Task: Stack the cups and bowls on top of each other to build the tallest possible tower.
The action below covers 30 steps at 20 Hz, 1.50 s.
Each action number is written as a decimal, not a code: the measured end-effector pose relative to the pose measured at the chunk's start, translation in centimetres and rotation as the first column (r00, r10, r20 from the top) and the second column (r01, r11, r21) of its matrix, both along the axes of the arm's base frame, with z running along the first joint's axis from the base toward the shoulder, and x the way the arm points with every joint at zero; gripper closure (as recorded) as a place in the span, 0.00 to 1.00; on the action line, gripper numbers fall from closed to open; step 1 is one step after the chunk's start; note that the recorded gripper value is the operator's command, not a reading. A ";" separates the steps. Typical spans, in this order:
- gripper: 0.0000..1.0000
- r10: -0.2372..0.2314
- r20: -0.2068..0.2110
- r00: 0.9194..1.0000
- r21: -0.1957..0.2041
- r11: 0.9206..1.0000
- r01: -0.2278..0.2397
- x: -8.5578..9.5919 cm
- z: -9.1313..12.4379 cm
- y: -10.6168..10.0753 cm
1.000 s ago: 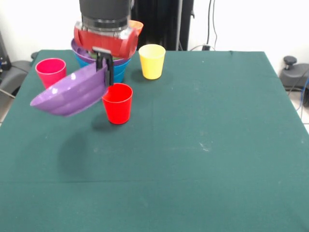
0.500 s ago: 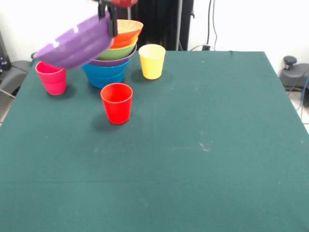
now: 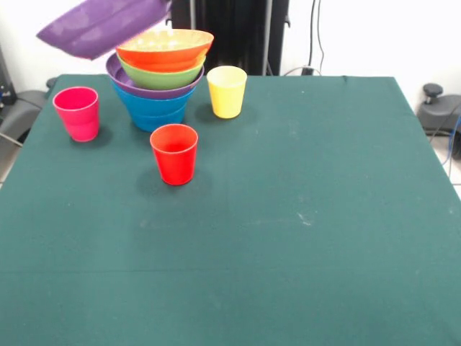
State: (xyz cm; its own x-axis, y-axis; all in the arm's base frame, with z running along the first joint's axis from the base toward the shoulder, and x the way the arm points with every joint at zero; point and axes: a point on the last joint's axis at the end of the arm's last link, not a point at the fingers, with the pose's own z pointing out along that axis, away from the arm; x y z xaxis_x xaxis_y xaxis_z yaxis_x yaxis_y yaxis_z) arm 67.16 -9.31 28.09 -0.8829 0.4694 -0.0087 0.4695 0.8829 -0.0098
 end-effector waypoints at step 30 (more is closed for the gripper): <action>1.00 0.009 -0.086 0.996 0.018 1.000 -0.008 -9.0 -4.8 5.6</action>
State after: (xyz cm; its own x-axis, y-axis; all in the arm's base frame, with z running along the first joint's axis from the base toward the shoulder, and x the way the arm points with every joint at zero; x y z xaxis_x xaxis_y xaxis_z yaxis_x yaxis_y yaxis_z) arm 58.16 -3.70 23.25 -0.8839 0.4614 0.0759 0.4602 0.8872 -0.0338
